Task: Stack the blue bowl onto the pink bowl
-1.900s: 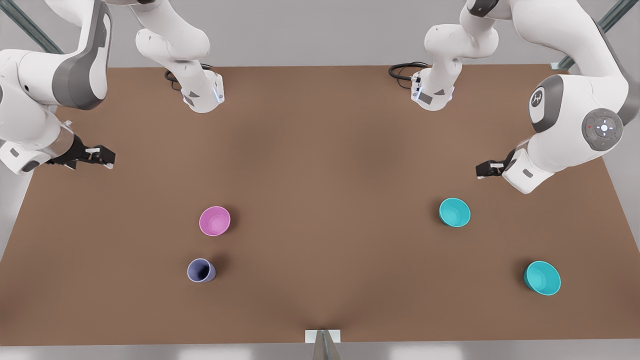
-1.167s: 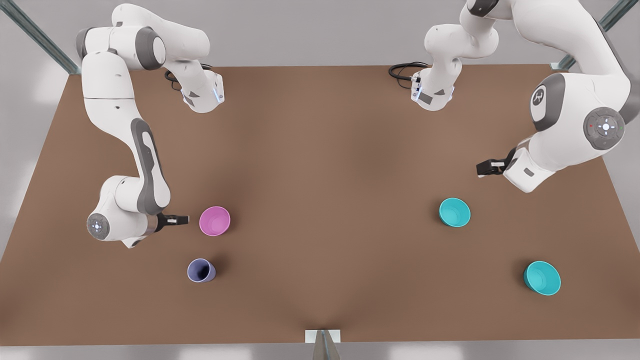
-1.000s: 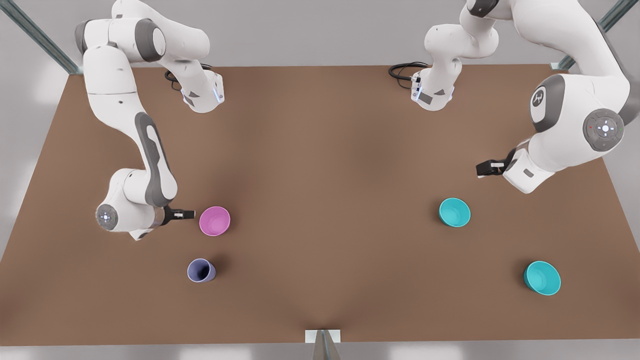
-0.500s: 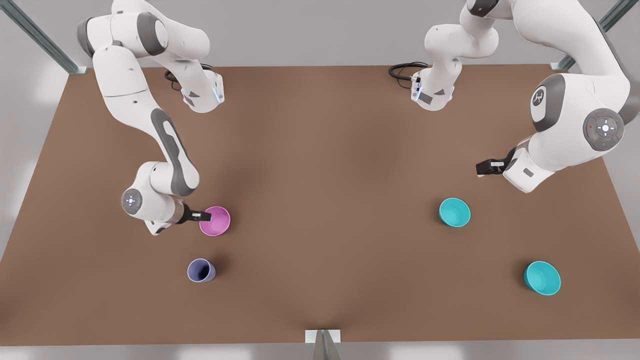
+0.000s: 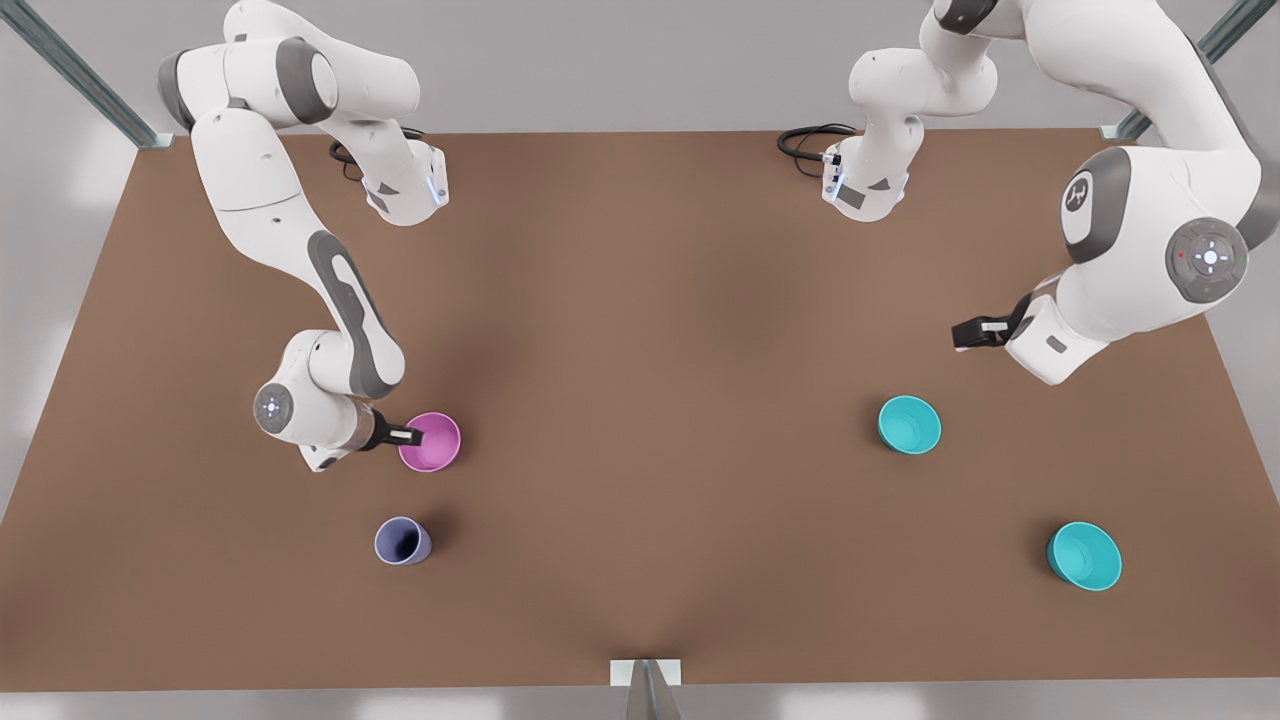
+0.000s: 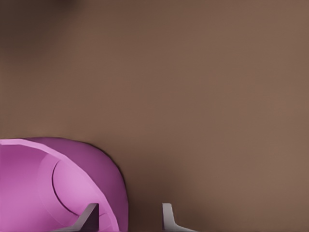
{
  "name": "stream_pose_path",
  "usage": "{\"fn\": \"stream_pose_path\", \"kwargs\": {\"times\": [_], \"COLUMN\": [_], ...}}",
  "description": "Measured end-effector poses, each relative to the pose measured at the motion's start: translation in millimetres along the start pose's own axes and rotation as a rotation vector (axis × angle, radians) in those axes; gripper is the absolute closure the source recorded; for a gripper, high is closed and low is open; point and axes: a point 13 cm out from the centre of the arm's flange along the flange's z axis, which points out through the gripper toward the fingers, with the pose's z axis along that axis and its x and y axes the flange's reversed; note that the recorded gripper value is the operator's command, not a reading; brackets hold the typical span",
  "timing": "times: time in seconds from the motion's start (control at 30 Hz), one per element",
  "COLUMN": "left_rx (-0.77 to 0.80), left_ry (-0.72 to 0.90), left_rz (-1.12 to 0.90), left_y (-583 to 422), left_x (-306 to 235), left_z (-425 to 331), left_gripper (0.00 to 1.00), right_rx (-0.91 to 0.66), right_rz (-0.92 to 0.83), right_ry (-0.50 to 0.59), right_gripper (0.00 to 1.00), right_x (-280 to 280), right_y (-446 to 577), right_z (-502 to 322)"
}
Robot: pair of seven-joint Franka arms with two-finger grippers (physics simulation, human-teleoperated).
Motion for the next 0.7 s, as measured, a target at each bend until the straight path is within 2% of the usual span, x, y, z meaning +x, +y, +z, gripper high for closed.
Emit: {"fn": "stream_pose_path", "kwargs": {"times": [0.03,0.1,0.37,0.53,0.7], "left_rx": [0.0,-0.001,-0.003,-0.001,0.0], "left_ry": [0.003,0.007,0.01,0.014,0.017], "left_rz": [-0.001,-0.003,-0.001,0.0,0.001], "left_y": [0.7,1.6,1.7,1.2,0.6], "left_x": [-0.6,-0.5,3.6,4.6,5.2], "left_z": [1.5,2.9,0.2,0.2,0.3], "left_gripper": [0.0,0.0,0.0,0.0,0.0], "right_rx": [0.0,-0.004,-0.046,-0.139,-0.236], "right_rz": [-0.001,-0.006,-0.089,-0.202,-0.201], "right_ry": [0.0,-0.003,-0.027,-0.03,-0.002], "right_gripper": [0.63,0.77,0.79,0.79,0.79], "right_x": [-0.4,-1.0,1.3,4.6,8.9], "right_y": [0.5,4.8,67.6,219.6,363.0], "right_z": [0.0,-1.8,-42.2,-66.0,-27.9]}}
